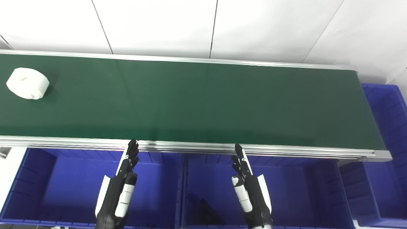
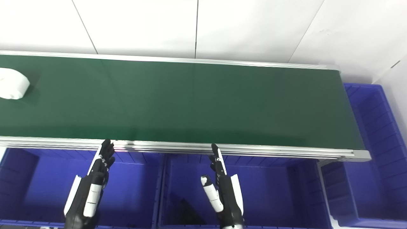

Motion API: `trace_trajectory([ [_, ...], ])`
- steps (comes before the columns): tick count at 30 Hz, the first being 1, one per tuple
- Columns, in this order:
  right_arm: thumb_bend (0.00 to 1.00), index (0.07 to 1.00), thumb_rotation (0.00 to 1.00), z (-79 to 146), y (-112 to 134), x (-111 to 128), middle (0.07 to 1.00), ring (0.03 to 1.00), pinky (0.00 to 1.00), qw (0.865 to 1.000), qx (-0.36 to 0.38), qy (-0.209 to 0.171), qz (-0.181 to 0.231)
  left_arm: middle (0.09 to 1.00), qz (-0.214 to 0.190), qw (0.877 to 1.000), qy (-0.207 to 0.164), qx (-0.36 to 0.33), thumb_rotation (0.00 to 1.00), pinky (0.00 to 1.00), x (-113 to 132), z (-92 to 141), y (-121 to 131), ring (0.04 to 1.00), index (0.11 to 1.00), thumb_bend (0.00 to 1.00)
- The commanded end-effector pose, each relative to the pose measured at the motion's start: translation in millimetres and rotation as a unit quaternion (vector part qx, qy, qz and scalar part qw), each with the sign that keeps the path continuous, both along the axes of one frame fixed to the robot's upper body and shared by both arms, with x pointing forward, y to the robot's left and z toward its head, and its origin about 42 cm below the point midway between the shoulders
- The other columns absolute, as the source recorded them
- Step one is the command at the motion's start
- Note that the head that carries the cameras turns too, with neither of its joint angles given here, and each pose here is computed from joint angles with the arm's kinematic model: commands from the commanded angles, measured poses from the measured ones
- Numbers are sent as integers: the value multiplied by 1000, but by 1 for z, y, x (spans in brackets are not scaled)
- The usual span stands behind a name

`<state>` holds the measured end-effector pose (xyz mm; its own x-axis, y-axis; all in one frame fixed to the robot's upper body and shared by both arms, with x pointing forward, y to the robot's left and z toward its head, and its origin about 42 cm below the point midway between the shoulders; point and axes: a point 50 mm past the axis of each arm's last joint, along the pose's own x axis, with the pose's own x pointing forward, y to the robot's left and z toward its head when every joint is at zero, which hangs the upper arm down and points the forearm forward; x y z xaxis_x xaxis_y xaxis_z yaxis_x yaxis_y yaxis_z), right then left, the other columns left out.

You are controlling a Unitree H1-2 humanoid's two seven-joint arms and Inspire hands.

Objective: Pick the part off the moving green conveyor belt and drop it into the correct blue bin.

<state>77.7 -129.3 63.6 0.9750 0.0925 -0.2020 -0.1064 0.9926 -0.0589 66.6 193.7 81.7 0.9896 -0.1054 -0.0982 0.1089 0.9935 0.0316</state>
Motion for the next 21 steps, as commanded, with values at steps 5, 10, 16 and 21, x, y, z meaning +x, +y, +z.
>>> trace_trajectory([
  [5, 807, 1000, 1000, 10, 26, 3, 1000, 962, 947, 999, 40, -29, -4, 1000, -7, 1000, -28, 1, 997, 1000, 1, 7, -1, 1000, 1000, 657],
  [10, 815, 1000, 1000, 10, 25, 3, 1000, 961, 948, 999, 37, -28, -3, 1000, -6, 1000, -26, 0, 995, 1000, 0, 7, -2, 1000, 1000, 662],
  [16, 793, 1000, 1000, 10, 25, 3, 1000, 962, 956, 999, 39, -27, -3, 1000, -8, 1000, -25, -4, 985, 1000, 0, 8, -3, 1000, 1000, 666],
  [21, 786, 1000, 1000, 10, 25, 3, 1000, 960, 949, 999, 41, -28, -5, 1000, -7, 1000, -26, -8, 976, 1000, 1, 8, -3, 1000, 1000, 663],
])
